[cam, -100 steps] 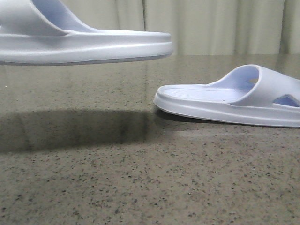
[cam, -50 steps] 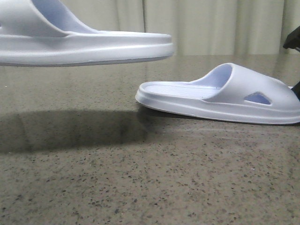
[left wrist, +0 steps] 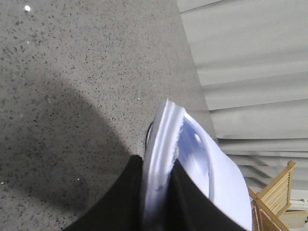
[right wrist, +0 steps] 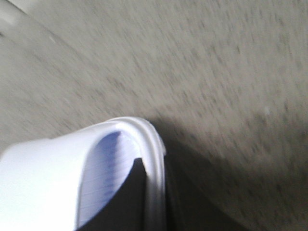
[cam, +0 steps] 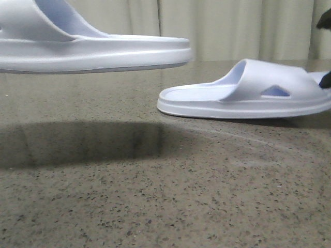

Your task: Insert blue slippers together front up

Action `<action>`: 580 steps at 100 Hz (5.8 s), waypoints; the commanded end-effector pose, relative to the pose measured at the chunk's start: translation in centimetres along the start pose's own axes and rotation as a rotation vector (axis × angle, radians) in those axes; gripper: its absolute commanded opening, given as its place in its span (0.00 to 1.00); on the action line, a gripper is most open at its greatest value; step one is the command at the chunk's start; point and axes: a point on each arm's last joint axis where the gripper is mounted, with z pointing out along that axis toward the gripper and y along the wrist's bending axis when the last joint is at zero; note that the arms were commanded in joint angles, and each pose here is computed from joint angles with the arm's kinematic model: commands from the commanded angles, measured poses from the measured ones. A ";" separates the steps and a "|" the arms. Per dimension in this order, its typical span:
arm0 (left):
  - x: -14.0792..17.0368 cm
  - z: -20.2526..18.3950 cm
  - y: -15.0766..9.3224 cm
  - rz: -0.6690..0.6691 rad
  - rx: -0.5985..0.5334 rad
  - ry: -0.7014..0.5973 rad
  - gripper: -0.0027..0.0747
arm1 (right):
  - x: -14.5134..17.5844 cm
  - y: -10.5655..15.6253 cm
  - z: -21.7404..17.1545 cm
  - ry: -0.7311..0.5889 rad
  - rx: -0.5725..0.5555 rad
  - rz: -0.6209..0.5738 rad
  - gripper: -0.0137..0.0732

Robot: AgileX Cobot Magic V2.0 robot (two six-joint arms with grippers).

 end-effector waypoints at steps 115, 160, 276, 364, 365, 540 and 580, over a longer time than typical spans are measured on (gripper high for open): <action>-0.1 -0.4 -1.4 0.035 0.057 0.002 0.06 | -4.6 6.2 -16.2 -0.009 -0.389 0.068 0.03; 1.0 -0.6 -2.4 0.001 0.160 0.122 0.06 | -4.5 6.3 -16.3 0.007 -0.398 0.086 0.03; 2.6 0.3 -5.2 -0.114 0.477 0.440 0.06 | -3.7 8.1 -14.7 0.159 -0.562 0.066 0.03; 3.3 0.8 -5.4 -0.112 0.504 0.588 0.06 | -0.8 8.4 -9.7 0.374 -0.699 0.078 0.03; 3.3 0.8 -5.4 -0.112 0.504 0.588 0.06 | -0.8 8.4 -9.6 0.377 -0.700 0.082 0.03; 1.2 4.2 -3.4 -0.038 0.289 0.333 0.06 | -6.1 5.0 -19.6 -0.631 -0.436 -0.380 0.60; 0.7 7.9 -1.1 -0.032 0.142 0.354 0.06 | -5.7 5.2 -19.5 -0.595 -0.467 -0.399 0.60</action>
